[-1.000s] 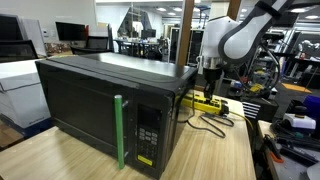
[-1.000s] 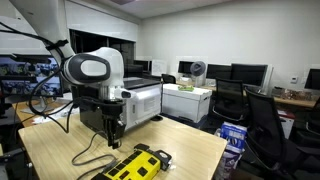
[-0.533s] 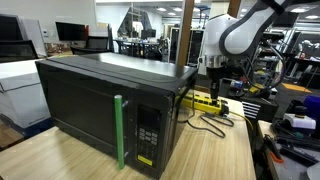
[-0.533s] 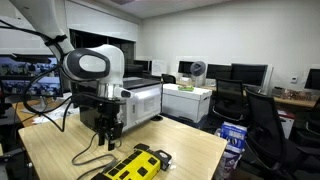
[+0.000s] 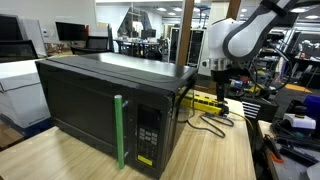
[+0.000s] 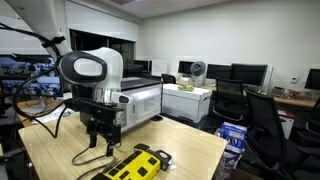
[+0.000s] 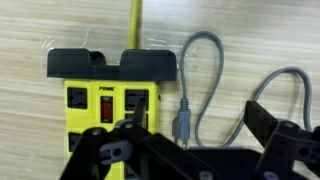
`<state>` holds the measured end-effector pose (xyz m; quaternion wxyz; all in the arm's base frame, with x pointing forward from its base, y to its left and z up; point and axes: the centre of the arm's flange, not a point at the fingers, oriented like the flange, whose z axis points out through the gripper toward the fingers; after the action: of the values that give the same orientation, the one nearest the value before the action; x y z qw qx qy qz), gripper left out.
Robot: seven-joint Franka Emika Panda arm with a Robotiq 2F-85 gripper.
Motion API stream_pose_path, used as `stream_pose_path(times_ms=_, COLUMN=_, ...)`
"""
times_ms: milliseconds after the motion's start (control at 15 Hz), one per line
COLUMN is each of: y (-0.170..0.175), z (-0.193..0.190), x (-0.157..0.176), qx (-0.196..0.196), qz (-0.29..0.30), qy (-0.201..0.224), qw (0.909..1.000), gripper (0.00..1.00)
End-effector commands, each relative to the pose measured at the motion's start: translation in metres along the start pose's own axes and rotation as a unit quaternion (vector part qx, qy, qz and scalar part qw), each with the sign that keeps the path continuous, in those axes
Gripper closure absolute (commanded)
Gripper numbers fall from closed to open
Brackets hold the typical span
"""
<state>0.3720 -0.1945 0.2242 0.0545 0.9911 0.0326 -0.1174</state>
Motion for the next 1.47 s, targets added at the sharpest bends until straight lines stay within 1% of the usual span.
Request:
stream_pose_path(times_ms=0, y=0.000, z=0.007, x=-0.012, qx=0.006, qz=-0.014, qy=0.002, qw=0.9999, gripper=0.25)
stream_pose_path(times_ms=67, y=-0.001, z=0.007, x=-0.013, qx=0.007, qz=-0.015, qy=0.001, qw=0.9999, gripper=0.26)
stream_pose_path(times_ms=467, y=0.000, z=0.010, x=-0.013, qx=0.007, qz=-0.018, qy=0.008, qw=0.9998, gripper=0.66)
stream_pose_path(times_ms=733, y=0.006, z=0.013, x=-0.008, qx=0.005, qz=-0.020, qy=0.019, qw=0.9996, gripper=0.94)
stream_pose_path(times_ms=800, y=0.008, z=0.013, x=-0.007, qx=0.004, qz=-0.019, qy=0.023, qw=0.9995, gripper=0.98)
stream_pose_path(times_ms=867, y=0.010, z=0.014, x=-0.005, qx=0.003, qz=-0.019, qy=0.028, qw=0.9994, gripper=0.97)
stream_pose_path(times_ms=933, y=0.012, z=0.015, x=-0.004, qx=0.002, qz=-0.017, qy=0.034, qw=0.9993, gripper=1.00)
stream_pose_path(times_ms=1133, y=0.016, z=0.020, x=-0.004, qx=0.001, qz=-0.018, qy=0.058, qw=0.9981, gripper=0.99)
stream_pose_path(times_ms=1200, y=0.016, z=0.024, x=-0.005, qx=0.001, qz=-0.021, qy=0.061, qw=0.9979, gripper=0.74)
stream_pose_path(times_ms=1267, y=0.016, z=0.028, x=-0.005, qx=-0.001, qz=-0.024, qy=0.069, qw=0.9973, gripper=0.72)
stream_pose_path(times_ms=1333, y=0.015, z=0.030, x=-0.004, qx=-0.001, qz=-0.029, qy=0.073, qw=0.9969, gripper=0.68)
stream_pose_path(times_ms=1400, y=0.013, z=0.033, x=-0.004, qx=0.001, qz=-0.034, qy=0.078, qw=0.9964, gripper=0.59)
